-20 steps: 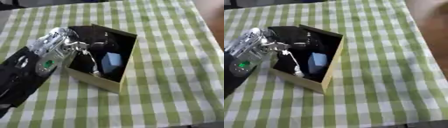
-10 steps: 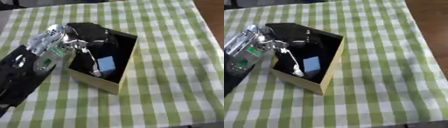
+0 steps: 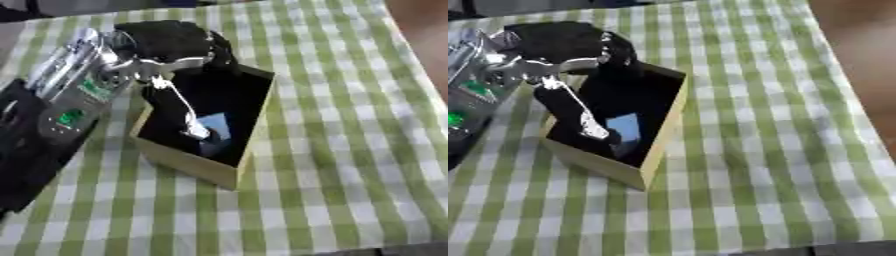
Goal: Pick up objects on the table and place them in the box.
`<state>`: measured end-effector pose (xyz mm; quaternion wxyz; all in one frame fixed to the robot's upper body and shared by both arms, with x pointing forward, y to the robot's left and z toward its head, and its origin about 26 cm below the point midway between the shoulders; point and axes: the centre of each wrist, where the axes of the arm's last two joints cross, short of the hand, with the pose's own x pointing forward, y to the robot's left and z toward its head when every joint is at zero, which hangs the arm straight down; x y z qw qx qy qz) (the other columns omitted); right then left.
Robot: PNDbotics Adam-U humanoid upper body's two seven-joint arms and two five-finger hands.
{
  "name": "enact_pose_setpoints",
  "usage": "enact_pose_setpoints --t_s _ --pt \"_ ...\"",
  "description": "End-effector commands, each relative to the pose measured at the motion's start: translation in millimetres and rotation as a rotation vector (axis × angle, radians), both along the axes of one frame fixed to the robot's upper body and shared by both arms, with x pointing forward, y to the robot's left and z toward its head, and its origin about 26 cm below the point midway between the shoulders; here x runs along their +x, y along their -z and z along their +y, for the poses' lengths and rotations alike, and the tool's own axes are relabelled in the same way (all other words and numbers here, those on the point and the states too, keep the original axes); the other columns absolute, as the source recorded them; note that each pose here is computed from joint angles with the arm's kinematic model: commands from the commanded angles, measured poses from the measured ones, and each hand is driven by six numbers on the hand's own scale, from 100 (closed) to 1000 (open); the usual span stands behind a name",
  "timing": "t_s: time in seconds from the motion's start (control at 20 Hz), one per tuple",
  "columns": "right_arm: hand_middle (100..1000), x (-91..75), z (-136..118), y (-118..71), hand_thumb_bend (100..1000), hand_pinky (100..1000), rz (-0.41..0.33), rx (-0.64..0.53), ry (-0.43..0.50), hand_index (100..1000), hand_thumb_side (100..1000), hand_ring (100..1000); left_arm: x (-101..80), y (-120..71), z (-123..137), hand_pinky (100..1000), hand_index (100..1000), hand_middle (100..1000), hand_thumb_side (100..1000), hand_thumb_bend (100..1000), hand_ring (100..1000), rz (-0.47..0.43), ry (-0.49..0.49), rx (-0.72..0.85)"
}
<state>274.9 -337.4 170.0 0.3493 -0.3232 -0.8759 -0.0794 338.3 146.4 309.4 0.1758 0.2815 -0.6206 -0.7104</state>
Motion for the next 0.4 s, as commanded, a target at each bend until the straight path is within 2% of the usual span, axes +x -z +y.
enact_pose_setpoints --t_s 0.05,0.1,0.4 --pt "624 -2.4 -2 -9.0 100 652 -0.030 -0.024 0.013 802 1000 715 -13.4 -25.5 13 676 789 685 567 463 693 -0.066 0.002 -0.098" --pt "624 -2.4 -2 -9.1 100 652 -0.031 -0.024 0.015 801 1000 715 -16.4 -29.7 16 661 762 664 563 401 677 -0.080 0.006 -0.139" --pt "624 -2.8 -3 -8.8 100 651 -0.034 -0.021 0.027 801 1000 716 -34.8 -50.4 34 598 708 614 540 368 613 -0.154 0.045 -0.418"
